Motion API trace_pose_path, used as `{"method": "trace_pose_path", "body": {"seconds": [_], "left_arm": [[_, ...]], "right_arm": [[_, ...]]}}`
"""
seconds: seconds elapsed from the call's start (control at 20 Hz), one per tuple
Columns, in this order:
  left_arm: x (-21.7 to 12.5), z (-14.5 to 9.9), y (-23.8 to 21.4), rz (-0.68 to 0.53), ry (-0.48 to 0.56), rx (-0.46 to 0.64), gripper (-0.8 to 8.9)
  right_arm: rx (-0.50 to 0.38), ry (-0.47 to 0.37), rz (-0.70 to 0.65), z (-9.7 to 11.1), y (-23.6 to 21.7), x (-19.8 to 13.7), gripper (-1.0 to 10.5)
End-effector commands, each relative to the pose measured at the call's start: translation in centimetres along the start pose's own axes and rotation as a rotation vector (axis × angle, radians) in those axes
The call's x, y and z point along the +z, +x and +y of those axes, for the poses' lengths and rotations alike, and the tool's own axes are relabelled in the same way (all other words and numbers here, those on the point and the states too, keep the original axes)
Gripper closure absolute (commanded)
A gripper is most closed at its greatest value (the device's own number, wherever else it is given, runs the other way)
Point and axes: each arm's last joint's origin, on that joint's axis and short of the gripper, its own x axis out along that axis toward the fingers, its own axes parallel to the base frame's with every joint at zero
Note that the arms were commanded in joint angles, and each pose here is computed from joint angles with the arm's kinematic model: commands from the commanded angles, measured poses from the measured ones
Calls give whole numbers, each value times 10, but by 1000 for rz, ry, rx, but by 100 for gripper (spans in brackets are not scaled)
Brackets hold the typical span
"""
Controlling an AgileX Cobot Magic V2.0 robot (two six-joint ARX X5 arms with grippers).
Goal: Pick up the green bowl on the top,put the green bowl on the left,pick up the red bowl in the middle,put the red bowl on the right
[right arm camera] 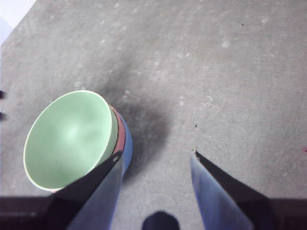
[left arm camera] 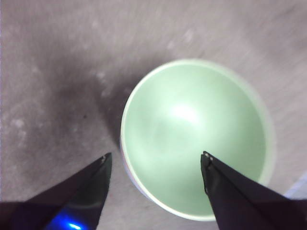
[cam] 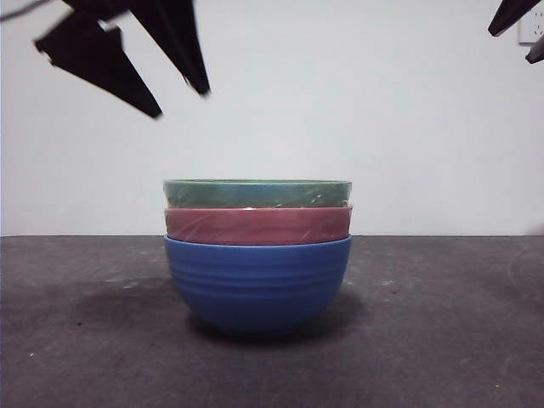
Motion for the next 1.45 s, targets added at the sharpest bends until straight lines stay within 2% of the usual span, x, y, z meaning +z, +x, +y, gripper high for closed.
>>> {"method": "trace_pose_path", "body": {"seconds": [0.05, 0.25, 0.4, 0.5, 0.55, 0.7, 0.8, 1.25, 1.45], "left_arm": [[-3, -3, 24, 74, 35, 65, 503], [-7, -1, 50, 154, 39, 96, 503], [-7, -1, 55, 167, 43, 100, 521], [-7, -1, 55, 168, 57, 98, 666], [-7, -1, 55, 169, 63, 98, 706], [-7, -1, 55, 168, 64, 102, 735], [-7, -1, 55, 166, 63, 102, 811], [-1, -1, 54, 123, 58, 97, 822], [15, -5, 37, 90, 60, 91, 822]], "right_arm": [[3, 6, -3, 1, 0, 1, 713], [3, 6, -1, 1, 0, 1, 722], [2, 6, 0, 1, 0, 1, 722], [2, 6, 0, 1, 0, 1, 722], [2, 6, 0, 1, 0, 1, 722], [2, 7, 0, 1, 0, 1, 722], [1, 9, -1, 1, 0, 1, 724], [1, 9, -1, 1, 0, 1, 725], [0, 9, -1, 1, 0, 1, 725]]}}
